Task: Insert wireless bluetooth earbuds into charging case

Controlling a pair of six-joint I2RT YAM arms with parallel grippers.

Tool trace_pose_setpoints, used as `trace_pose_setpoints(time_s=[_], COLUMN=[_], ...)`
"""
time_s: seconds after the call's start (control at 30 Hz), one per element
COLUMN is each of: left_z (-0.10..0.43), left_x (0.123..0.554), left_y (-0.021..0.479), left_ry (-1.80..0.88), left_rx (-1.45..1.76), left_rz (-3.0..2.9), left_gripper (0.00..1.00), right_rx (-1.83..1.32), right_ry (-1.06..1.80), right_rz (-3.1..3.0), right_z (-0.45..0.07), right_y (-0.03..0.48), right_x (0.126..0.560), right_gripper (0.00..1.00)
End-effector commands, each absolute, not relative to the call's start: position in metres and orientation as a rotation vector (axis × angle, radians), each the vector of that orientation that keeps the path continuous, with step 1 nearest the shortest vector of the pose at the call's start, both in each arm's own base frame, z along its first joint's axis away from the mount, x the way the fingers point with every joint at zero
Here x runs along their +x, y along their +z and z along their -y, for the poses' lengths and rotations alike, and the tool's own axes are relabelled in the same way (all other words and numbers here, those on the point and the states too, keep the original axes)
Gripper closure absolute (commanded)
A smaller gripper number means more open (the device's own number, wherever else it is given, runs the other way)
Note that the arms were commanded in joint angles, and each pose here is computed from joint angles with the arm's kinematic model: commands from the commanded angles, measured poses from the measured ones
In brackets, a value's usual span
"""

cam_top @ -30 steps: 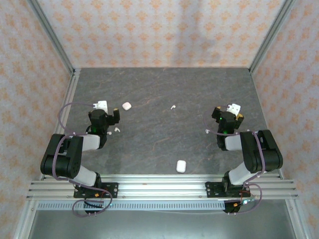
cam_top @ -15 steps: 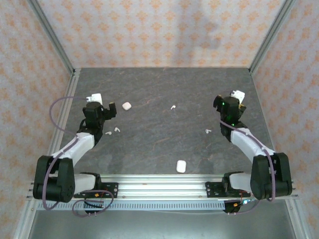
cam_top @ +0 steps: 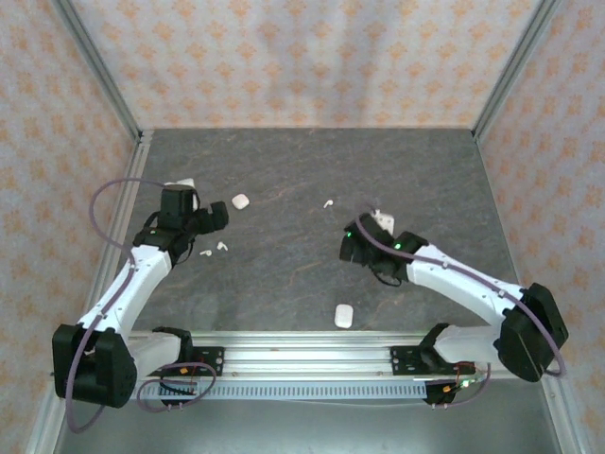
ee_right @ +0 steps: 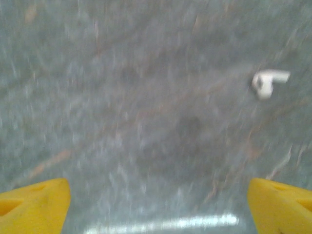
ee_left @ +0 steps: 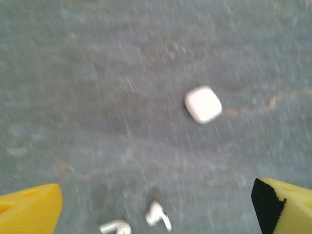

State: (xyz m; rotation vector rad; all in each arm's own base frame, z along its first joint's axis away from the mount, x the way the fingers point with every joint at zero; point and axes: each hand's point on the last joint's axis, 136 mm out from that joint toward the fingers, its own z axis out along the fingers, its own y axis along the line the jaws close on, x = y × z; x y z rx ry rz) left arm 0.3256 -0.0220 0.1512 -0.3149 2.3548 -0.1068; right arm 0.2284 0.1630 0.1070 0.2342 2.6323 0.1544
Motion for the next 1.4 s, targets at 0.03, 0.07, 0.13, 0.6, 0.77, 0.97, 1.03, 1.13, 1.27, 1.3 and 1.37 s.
trace_pose_setpoints(time_s=[0.03,0.07,0.13,0.6,0.77,0.97,1.03,1.13,1.27,1.3,1.37], left_z=[0.045,0.048,0.053,0.061,0.065,0.066,0.066,0.065,0.063,0.062,0.061], left_x=[0.296,0.293,0.288,0.275,0.276,0.276,0.275,0.274,0.273,0.273,0.274], left_y=[0.138,0.138,0.138,0.147,0.146,0.143,0.142,0.14,0.14,0.141,0.143], left_ry=[-0.162,-0.177,-0.202,-0.247,-0.276,-0.277,-0.276,-0.266,-0.246,-0.236,-0.229], left_rx=[-0.31,-0.31,-0.31,-0.244,-0.238,-0.241,-0.243,-0.249,-0.259,-0.264,-0.269], left_rz=[-2.447,-2.441,-2.426,-2.399,-2.404,-2.42,-2.428,-2.441,-2.462,-2.468,-2.466], left_gripper=[0.0,0.0,0.0,0.0,0.0,0.0,0.0,0.0,0.0,0.0,0.0], right_rx=[0.304,0.295,0.274,0.225,0.214,0.169,0.146,0.111,0.019,-0.018,-0.113], right_ry=[0.122,0.138,0.182,0.261,0.211,0.145,0.118,0.074,0.035,0.016,-0.035], right_rz=[-2.736,-2.748,-2.778,-2.972,-3.012,-3.068,-3.092,-3.106,-3.085,-3.079,-3.063], right_z=[-0.163,-0.168,-0.178,-0.214,-0.214,-0.216,-0.216,-0.215,-0.217,-0.218,-0.219], right_y=[0.097,0.095,0.091,0.049,0.038,0.023,0.019,0.014,0.017,0.019,0.025], right_x=[0.178,0.172,0.161,0.114,0.111,0.105,0.103,0.102,0.109,0.111,0.117], right_gripper=[0.11,0.13,0.18,0.3,0.31,0.33,0.35,0.41,0.5,0.52,0.54])
